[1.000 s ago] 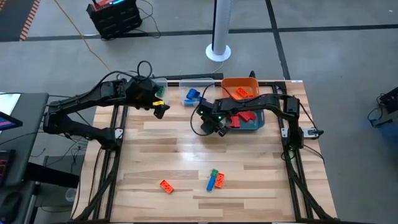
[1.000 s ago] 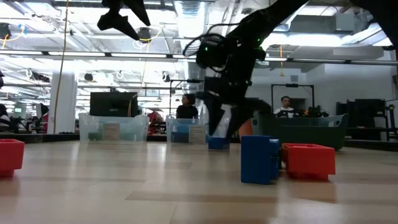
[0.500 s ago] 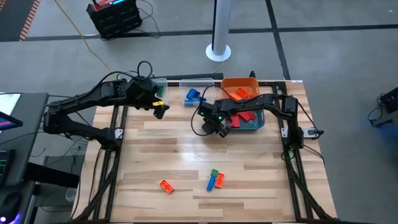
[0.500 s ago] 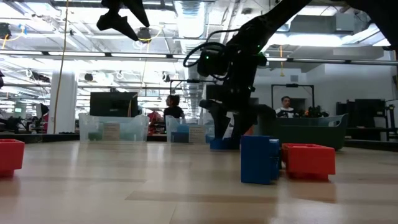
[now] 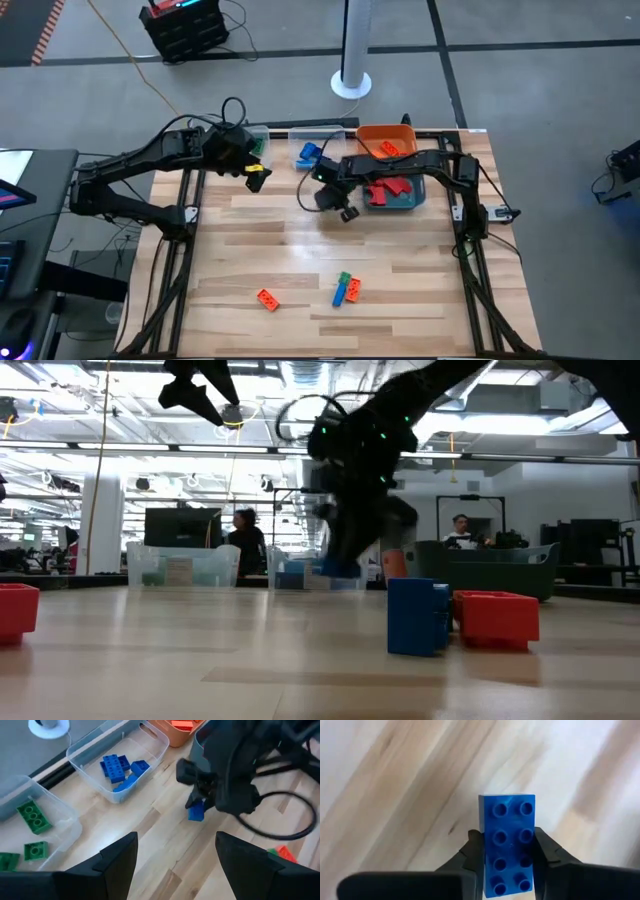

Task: Sort blocks
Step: Put the blue game piece into the right transparent bin

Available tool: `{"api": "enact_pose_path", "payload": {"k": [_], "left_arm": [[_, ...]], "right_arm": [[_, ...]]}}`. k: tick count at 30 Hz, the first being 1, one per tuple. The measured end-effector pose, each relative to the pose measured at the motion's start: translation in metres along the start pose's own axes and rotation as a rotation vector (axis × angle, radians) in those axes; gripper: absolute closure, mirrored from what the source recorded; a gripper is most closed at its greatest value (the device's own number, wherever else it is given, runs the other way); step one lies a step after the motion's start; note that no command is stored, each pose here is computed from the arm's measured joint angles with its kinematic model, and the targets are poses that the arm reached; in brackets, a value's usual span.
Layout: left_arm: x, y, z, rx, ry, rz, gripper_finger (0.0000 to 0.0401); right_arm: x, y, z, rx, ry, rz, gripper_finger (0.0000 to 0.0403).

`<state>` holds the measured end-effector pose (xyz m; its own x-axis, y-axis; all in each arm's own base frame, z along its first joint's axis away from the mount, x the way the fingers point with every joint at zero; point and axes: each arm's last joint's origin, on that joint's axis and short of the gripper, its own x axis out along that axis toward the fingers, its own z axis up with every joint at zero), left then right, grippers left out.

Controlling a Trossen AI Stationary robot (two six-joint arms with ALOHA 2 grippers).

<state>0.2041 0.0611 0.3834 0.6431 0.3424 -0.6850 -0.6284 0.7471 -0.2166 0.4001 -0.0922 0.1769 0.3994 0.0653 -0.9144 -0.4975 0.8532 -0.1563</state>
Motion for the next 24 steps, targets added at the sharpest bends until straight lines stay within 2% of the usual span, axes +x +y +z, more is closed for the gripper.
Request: {"api": "enact_pose_path", "payload": {"k": [5, 8, 12, 15, 19, 24], "left_arm": [[0.000, 0.002, -0.004, 0.057, 0.038, 0.018, 0.0140], [0.002, 0.005, -0.009, 0.087, 0.072, 0.070, 0.0140], [0.012, 0.011, -0.018, 0.124, 0.094, 0.172, 0.0140], [0.023, 0.014, -0.029, 0.138, 0.142, 0.204, 0.0140], [0.033, 0.011, -0.043, 0.159, 0.202, 0.168, 0.0140], [0.039, -0.002, -0.061, 0.206, 0.295, 0.037, 0.0140]], "right_arm": [[-0.025, -0.022, 0.017, 0.067, -0.079, -0.077, 0.0302], [-0.039, -0.040, 0.021, 0.150, -0.124, -0.180, 0.0301], [-0.048, -0.068, 0.009, 0.333, -0.213, -0.318, 0.0301], [-0.053, -0.084, -0.003, 0.455, -0.230, -0.397, 0.0301], [-0.055, -0.094, -0.018, 0.611, -0.157, -0.506, 0.0301], [-0.058, -0.101, -0.039, 0.777, -0.111, -0.510, 0.0288]]}}
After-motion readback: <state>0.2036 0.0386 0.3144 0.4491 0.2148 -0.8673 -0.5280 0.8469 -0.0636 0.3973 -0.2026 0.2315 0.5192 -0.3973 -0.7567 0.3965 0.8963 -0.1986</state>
